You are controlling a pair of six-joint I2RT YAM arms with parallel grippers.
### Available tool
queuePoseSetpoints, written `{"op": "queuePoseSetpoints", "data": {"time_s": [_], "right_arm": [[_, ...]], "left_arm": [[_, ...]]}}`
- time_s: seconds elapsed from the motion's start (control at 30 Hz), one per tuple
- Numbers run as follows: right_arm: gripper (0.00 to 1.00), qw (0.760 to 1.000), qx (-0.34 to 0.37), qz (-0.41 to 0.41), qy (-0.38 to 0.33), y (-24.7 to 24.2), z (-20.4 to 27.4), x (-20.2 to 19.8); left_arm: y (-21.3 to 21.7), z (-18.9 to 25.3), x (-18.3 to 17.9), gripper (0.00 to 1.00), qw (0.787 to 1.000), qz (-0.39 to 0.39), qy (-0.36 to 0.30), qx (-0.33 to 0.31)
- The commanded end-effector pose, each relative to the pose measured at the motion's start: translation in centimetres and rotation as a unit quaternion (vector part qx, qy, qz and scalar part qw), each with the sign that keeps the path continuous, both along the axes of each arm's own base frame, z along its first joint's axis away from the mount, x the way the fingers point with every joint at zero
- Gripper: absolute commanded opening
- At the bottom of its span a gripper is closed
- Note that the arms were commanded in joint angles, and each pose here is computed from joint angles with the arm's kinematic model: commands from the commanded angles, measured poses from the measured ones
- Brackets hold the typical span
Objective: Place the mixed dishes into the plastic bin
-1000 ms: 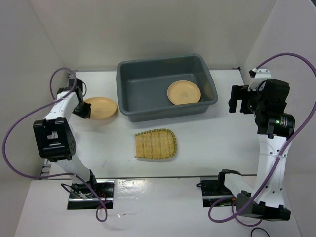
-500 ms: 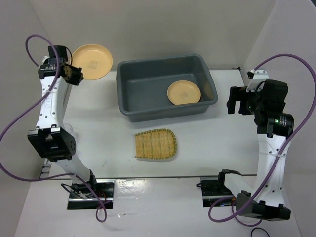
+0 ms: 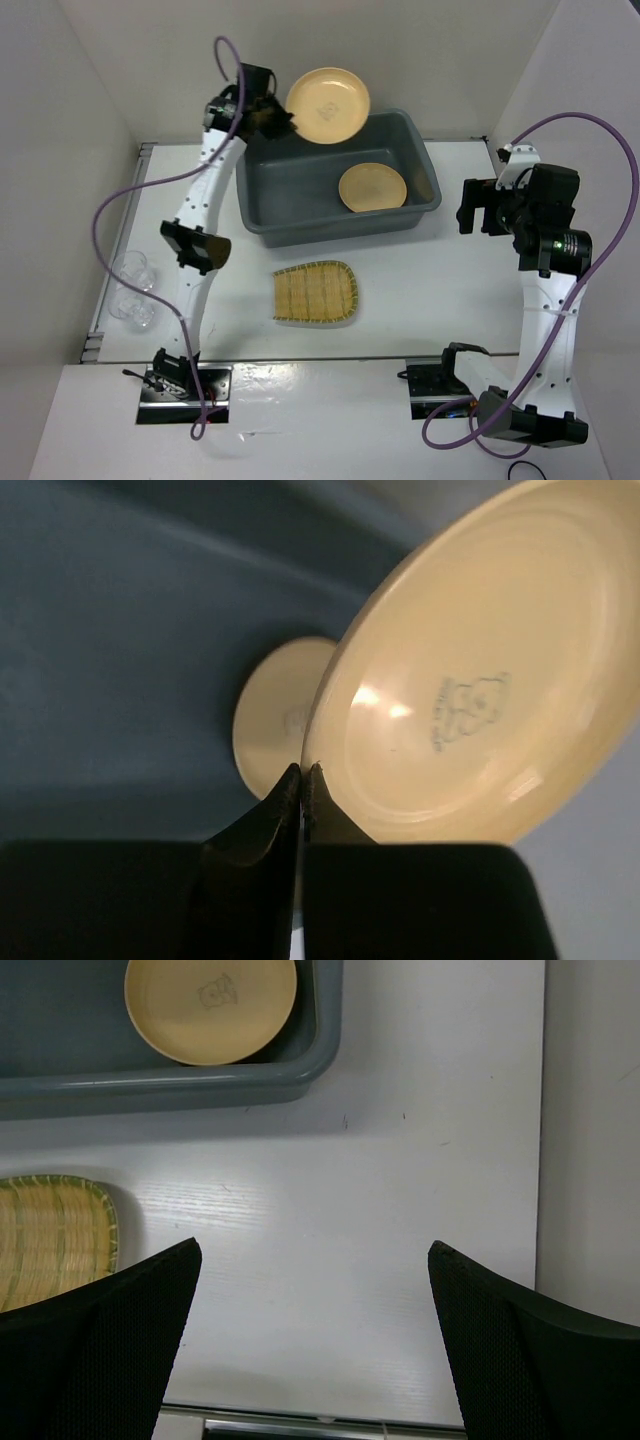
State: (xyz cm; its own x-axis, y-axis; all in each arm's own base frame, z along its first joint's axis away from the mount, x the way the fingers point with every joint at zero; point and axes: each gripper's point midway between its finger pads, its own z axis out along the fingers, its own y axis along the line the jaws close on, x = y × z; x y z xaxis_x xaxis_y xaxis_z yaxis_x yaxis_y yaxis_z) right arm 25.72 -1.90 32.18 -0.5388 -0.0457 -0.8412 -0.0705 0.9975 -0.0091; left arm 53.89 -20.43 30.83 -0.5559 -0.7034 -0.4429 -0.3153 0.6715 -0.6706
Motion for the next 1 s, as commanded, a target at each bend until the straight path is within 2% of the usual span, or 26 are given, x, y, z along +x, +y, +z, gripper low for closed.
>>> {"op": "queuePoseSetpoints", "data": {"time_s": [0.0, 0.13, 0.27, 0.6, 0.97], "right_arm": [[0.98, 1.0, 0.0, 0.007, 0.002, 0.4, -0.3, -0.4], [0.98, 1.0, -0.009, 0.002, 0.003, 0.0, -0.4, -0.4], [0.98, 1.0, -0.009, 0.002, 0.003, 0.0, -0.4, -0.4], [0.98, 1.0, -0.023, -0.011, 0.005, -0.7, -0.4, -0.5], [0.98, 0.999, -0.037, -0.017, 0.015, -1.3, -1.0, -0.4]], "left_arm": [[-3.7, -5.0, -2.0, 0.0, 0.995, -0.058, 0.075, 0.005], [-7.2, -7.4, -1.7, 0.0, 0.995, -0.074, 0.07, 0.022], [-10.0, -11.1, -2.2, 0.0, 0.989, -0.106, 0.102, 0.009], [-13.5, -19.1, -1.5, 0.0, 0.981, -0.13, 0.145, 0.0], [-17.1, -21.3, -0.4, 0.0, 0.976, -0.153, 0.14, -0.072]]}}
